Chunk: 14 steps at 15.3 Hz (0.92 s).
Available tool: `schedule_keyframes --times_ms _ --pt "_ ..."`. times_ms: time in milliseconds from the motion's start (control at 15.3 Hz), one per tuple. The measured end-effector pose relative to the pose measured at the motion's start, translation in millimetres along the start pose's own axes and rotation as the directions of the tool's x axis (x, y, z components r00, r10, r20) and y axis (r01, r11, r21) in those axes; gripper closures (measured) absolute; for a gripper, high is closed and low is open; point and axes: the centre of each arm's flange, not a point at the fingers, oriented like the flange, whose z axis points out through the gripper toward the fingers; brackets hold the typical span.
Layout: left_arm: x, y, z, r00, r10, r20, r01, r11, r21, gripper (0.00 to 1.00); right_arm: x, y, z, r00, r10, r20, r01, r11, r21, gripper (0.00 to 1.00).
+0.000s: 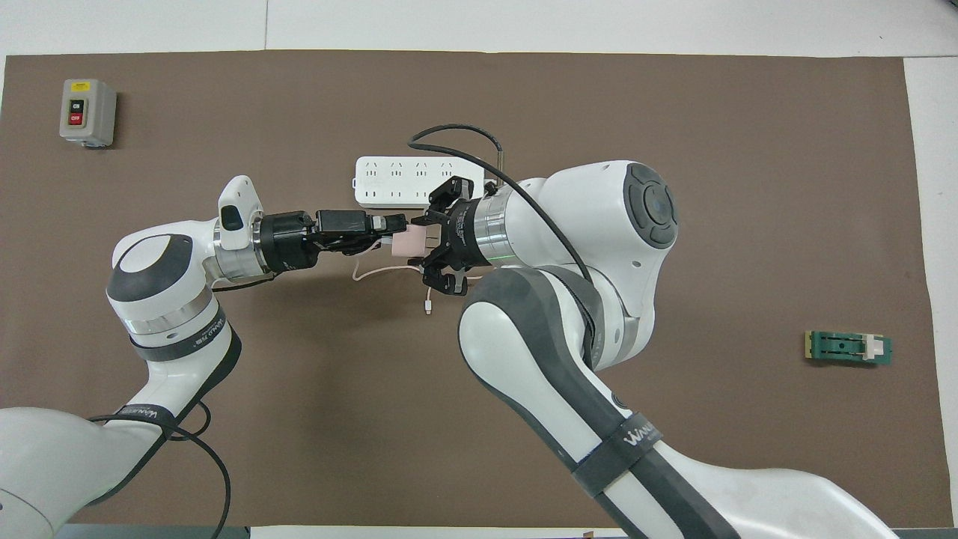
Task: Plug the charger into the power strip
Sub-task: 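Pass the pink charger from the right gripper into the left gripper, then pull the charger back with the left gripper while the right gripper withdraws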
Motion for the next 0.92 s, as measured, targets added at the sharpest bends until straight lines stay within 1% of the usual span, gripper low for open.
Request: schedule_keyframes --times_ms 196,262,327,393,589,720,916 --pt "3.4 -1.5 -5.5 0.999 0.038 -0.023 -0.037 0.999 0.019 0.69 3.0 -1.6 -0.3 1.0 0.005 -0.003 -0.005 1.0 0.001 0.09" --pt "5.1 -2.2 -8.5 0.998 0.045 -0.036 -0.044 0.999 0.031 0.69 3.2 -1.8 -0.5 1.0 0.005 -0.003 -0.005 1.0 0.002 0.01" --pt "6.8 -2.4 -11.6 0.997 0.055 -0.045 -0.052 0.997 0.053 0.69 4.3 -2.9 -1.4 1.0 0.007 -0.003 -0.007 1.0 0.004 0.01" --pt "8.8 -1.8 -15.7 0.996 0.071 -0.047 -0.066 0.994 0.088 0.69 6.9 -5.7 -4.0 1.0 0.012 -0.003 -0.012 1.0 0.009 0.0" --pt "21.9 9.5 -41.3 0.989 0.136 -0.049 -0.121 0.964 0.237 0.69 21.6 -20.3 -20.8 0.999 0.038 -0.002 -0.038 0.999 0.028 0.0" --pt "29.4 27.7 -65.1 0.987 0.147 -0.058 -0.116 0.923 0.367 0.69 29.1 -26.3 -34.2 1.0 0.014 -0.015 -0.014 1.0 0.025 0.0" --pt "25.9 70.6 -84.2 0.991 0.122 -0.054 -0.074 0.835 0.546 0.69 52.1 -38.2 -60.3 0.994 -0.09 -0.063 0.089 0.996 -0.007 0.0"
